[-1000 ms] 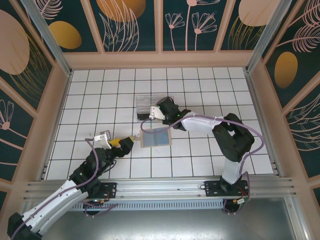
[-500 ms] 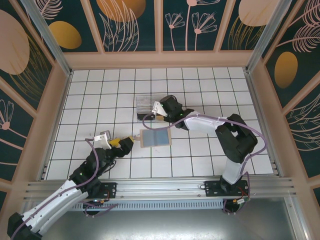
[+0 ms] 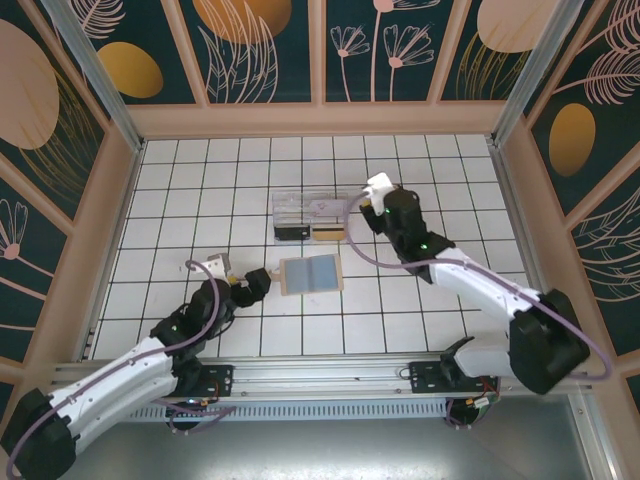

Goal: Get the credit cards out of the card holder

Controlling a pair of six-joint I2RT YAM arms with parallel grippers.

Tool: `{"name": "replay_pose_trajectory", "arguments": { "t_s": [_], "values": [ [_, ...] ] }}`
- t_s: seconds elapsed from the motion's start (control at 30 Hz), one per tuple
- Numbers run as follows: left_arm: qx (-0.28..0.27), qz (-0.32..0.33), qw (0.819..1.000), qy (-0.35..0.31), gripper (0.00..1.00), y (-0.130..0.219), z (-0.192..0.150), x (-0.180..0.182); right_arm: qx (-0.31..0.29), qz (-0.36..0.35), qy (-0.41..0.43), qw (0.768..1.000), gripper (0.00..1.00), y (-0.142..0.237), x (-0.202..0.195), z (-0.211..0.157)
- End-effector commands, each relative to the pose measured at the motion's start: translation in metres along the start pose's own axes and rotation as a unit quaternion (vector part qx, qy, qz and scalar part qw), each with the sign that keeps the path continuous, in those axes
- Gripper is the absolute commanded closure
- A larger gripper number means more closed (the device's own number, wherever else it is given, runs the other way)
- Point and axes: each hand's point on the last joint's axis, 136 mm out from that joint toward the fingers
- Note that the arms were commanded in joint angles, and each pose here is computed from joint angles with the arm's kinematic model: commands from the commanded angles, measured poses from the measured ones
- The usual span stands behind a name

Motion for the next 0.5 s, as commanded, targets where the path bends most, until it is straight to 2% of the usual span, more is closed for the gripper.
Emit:
{"name": "replay_pose_trajectory", "arguments": {
  "t_s": [0.0,0.13,0.23,0.3,0.47],
  "values": [
    [-0.027,0.04,0.999,-0.004,0.01,-0.007,0.023,-0.004,-0.039,0.012,-0.114,0.993,0.39,0.012,-0.004,-0.001],
    [-0.03,0.107,0.994,-0.018,0.01,-0.022,0.031,0.002,-0.064,-0.007,-0.166,0.984,0.26,0.026,-0.014,-0.022],
    [-0.041,0.162,0.985,-0.037,0.01,-0.03,0.045,0.005,-0.071,-0.011,-0.183,0.98,0.23,0.03,-0.015,-0.035],
    [-0.053,0.19,0.979,-0.06,0.01,-0.034,0.056,0.004,-0.065,-0.02,-0.194,0.979,0.03,0.03,-0.017,-0.044],
    [-0.082,0.226,0.966,-0.098,0.01,-0.04,0.077,0.002,-0.069,-0.08,-0.211,0.972,0.01,0.033,-0.042,-0.064]
  ]
}}
Point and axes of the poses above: each hand's point on the last joint's axis, 136 mm out from that joint toward the fingers, its own y axis back along the fingers, its own x axis along the line the jaws close on, z = x × y, and after that the axes turned 2 degrees about -y, right-handed
